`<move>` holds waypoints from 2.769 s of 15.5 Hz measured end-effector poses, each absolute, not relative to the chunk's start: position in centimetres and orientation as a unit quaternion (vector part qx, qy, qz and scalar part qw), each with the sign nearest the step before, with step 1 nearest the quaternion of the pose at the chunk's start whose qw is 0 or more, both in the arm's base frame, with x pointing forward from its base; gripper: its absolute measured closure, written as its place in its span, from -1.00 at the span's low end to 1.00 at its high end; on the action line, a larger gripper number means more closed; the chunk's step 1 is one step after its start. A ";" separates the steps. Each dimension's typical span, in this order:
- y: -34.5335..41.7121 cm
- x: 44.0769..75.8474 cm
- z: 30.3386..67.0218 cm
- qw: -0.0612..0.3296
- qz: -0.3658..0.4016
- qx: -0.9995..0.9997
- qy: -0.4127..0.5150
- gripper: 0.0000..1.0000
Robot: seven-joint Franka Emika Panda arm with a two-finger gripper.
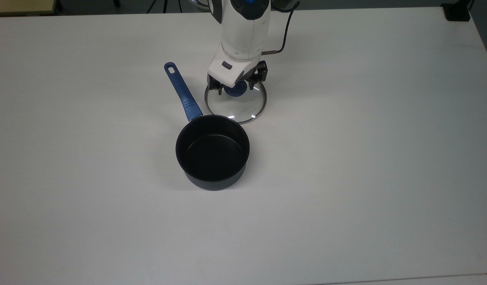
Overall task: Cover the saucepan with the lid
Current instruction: 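Close the gripper on the blue knob of the glass lid, then lift the glass lid and carry it over the saucepan opening, then lower the glass lid onto the saucepan rim and open the gripper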
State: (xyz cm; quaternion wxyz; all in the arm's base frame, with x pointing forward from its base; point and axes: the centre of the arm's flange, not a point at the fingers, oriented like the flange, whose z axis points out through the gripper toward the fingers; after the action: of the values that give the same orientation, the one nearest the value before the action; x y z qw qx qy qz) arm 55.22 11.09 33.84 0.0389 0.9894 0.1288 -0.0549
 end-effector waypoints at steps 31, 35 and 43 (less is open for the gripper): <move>4.5 68.0 46.3 0.009 -0.033 0.992 -0.122 -0.34; 5.3 69.7 45.5 0.006 -0.027 0.981 -0.194 -0.34; 6.1 71.2 42.7 0.010 -0.023 0.967 -0.252 -0.34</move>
State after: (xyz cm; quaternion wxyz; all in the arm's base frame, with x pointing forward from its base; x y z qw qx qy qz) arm 71.15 6.09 42.68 0.0100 0.9675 -0.2517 -0.0235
